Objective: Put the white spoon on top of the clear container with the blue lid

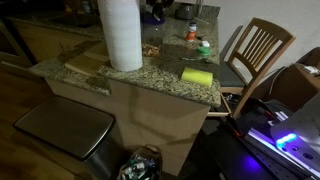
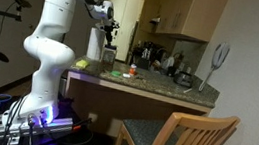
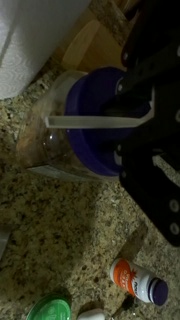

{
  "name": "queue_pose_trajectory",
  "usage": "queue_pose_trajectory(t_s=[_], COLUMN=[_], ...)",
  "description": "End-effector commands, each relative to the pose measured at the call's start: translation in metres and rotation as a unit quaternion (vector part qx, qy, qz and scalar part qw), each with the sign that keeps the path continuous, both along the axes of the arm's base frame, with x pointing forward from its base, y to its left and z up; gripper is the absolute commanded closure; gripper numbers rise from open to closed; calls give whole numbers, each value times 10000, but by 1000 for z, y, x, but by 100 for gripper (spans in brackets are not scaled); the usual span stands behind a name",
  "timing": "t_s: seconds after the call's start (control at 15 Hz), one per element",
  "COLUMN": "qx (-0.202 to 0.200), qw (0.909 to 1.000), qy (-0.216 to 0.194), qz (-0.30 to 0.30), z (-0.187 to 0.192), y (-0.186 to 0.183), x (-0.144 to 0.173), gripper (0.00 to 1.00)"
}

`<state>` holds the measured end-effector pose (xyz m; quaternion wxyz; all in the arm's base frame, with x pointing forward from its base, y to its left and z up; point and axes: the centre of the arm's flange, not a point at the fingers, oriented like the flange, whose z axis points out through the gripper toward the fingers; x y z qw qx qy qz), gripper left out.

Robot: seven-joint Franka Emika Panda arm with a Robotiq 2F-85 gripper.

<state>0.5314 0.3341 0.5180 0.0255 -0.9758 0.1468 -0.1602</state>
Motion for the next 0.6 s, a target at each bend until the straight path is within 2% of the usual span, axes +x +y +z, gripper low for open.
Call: queue_pose_trajectory(t_s=[0.0,0.13,0.33,0.47,0.53], qx=[-61,28,203,472,360], qw=[9999,9998,9986,9976,9981], qy=[-95,-183,-382,-297,-394], qz=[-126,-124,-289,-410,-302], z=[17,31,74,106,81], y=[-10,-14,-32,-53,-27], x=[-4,-7,-24,-46,-21], gripper=[37,23,2,0,7])
